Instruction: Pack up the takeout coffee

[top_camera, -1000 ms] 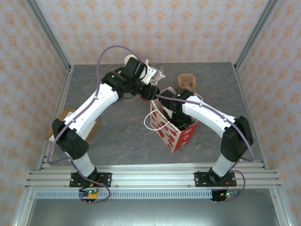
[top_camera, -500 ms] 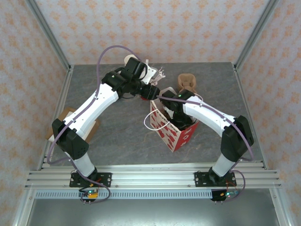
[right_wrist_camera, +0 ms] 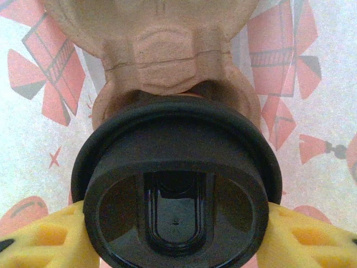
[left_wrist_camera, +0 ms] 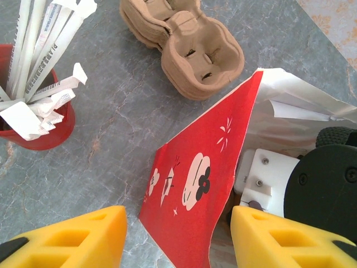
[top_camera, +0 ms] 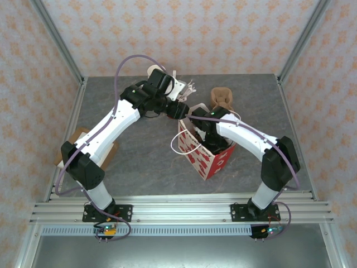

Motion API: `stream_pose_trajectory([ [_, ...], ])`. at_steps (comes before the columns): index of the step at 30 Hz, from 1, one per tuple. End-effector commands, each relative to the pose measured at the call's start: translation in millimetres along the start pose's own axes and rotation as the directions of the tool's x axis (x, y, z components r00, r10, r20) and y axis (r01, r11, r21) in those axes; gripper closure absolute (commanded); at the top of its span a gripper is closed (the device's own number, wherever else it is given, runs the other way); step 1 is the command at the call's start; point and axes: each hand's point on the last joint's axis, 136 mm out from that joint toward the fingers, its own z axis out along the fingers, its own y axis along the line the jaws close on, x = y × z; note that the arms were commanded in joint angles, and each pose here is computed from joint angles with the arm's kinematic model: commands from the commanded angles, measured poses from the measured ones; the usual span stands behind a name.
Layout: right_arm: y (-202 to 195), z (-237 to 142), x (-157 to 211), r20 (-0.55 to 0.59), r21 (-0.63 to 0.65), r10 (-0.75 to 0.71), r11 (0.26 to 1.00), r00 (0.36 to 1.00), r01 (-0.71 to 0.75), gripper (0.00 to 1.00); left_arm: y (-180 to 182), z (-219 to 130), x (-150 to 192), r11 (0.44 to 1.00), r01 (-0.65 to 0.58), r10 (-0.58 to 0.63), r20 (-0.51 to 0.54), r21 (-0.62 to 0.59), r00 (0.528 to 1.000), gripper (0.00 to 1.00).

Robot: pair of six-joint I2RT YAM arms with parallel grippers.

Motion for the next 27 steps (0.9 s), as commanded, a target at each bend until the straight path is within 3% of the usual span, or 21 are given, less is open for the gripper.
stream_pose_trajectory([
  [1,-7,-6,-10,0.031,0.029,0.018,0.999,0.999,-0.019,0.32,-12,-21,-11,0.999,-0.024,0.023,0.058,0.023,0.998,0.47],
  [12,4,-48,-14,0.126,-0.001,-0.001,1.000,0.992,0.001,0.11,-16,-28,-16,0.999,-0.020,0.017,0.073,0.037,0.997,0.43],
  [27,7,-109,-20,0.285,-0.027,0.005,1.000,0.959,0.003,0.08,-19,-45,-36,1.000,-0.014,0.010,0.149,0.026,0.989,0.36],
])
